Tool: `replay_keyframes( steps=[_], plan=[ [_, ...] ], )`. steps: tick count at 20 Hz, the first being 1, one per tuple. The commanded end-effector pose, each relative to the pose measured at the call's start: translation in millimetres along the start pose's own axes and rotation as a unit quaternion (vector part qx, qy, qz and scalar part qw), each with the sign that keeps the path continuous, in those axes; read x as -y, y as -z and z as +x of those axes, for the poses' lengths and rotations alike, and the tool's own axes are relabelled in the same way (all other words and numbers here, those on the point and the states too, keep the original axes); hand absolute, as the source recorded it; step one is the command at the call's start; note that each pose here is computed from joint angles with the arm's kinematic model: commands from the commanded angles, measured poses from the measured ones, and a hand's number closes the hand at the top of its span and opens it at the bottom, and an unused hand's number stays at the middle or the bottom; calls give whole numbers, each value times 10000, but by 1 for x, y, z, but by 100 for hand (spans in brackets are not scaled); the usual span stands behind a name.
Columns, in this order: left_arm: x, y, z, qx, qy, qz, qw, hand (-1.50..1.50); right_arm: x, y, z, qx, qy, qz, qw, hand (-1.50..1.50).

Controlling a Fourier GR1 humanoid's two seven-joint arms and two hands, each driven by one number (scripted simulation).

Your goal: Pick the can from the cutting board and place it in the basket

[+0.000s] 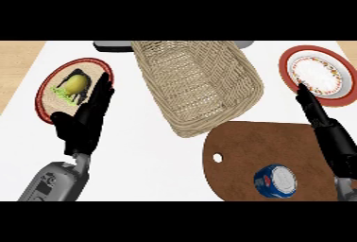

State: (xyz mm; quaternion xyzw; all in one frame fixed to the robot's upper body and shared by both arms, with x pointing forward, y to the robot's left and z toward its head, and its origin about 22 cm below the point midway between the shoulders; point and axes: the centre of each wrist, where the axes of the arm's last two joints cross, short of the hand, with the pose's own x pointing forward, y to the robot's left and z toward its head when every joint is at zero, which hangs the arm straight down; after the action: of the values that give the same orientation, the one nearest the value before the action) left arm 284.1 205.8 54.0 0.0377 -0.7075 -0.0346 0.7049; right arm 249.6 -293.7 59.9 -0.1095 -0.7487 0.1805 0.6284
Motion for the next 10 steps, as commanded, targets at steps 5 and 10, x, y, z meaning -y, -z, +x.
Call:
replay_keyframes(
  steps=[5,10],
  plan=[
    [-39,9,13,737,953,-596,9909,0,37,17,27,473,1180,716,9893,150],
    [-46,-1,10,597,758,-906,9912,0,-67,-27,40,1877,1693,1878,9491,-150]
  ],
)
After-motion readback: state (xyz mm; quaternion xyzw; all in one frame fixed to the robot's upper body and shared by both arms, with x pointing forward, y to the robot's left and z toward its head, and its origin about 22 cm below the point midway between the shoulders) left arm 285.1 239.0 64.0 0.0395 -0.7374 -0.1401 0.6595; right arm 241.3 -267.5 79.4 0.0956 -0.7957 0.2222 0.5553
